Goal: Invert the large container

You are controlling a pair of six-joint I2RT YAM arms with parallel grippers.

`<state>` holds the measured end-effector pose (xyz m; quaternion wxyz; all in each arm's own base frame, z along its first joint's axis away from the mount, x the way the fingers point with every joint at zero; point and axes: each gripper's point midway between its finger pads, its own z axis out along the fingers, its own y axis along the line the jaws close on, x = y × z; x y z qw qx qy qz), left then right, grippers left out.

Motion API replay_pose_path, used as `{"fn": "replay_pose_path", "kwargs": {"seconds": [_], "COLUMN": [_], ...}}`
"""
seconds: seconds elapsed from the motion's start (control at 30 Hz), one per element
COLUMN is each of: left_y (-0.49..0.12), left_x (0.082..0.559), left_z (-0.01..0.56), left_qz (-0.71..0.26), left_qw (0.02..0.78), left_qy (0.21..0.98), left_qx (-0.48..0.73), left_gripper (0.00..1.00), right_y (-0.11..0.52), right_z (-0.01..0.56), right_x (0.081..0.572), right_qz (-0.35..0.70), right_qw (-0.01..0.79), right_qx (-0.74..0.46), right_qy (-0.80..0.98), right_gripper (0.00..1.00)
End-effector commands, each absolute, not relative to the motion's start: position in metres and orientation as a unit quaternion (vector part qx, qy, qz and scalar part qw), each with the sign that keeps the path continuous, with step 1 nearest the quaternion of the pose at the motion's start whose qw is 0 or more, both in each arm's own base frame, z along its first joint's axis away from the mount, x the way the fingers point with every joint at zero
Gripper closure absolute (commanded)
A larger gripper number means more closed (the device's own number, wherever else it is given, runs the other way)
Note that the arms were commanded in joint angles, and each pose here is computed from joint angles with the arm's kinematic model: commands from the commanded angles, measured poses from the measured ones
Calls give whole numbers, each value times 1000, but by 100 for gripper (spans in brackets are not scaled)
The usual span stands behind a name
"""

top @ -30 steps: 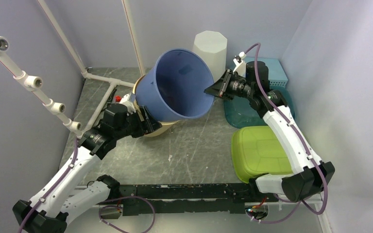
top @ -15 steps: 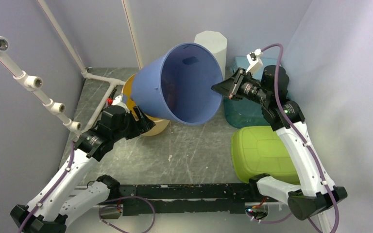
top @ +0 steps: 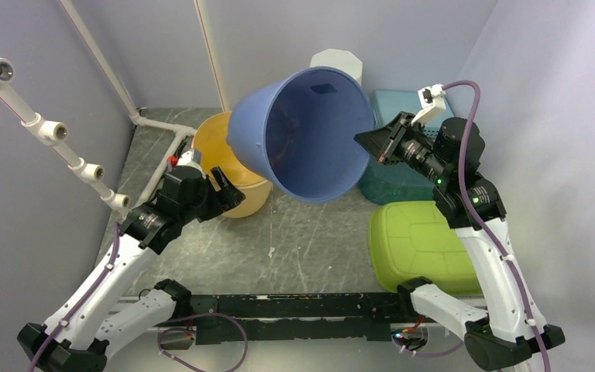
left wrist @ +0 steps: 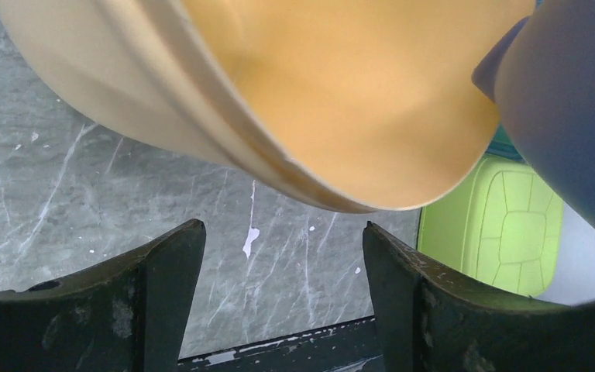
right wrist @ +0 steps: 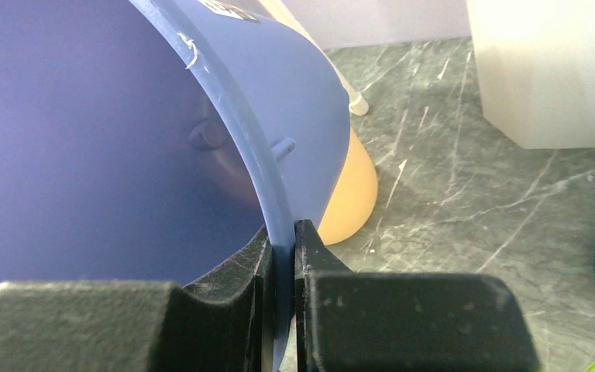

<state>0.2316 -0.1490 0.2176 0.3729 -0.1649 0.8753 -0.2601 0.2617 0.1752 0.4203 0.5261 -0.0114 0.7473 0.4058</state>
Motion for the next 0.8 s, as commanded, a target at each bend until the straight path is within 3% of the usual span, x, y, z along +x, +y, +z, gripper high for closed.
{"fn": "replay_pose_path", "kwargs": {"seconds": [0.0, 0.37, 0.77], "left_y": [-142, -140, -135], "left_x": [238, 240, 239], "left_z": [235, 228, 233], "left_qz": [-254, -239, -232], "left_qw": [392, 379, 388], "left_qy": [864, 870, 867], "left_qx": [-190, -204, -209], "left_gripper": [20, 20, 20], "right_y": [166, 141, 126], "right_z": [463, 477, 434], "right_x": [252, 248, 272], "right_qz": [412, 377, 317], "right_qw": [591, 641, 600], "right_qx": [-18, 20, 81], "right_qy": [693, 668, 730], "right_gripper": [100, 100, 100]}}
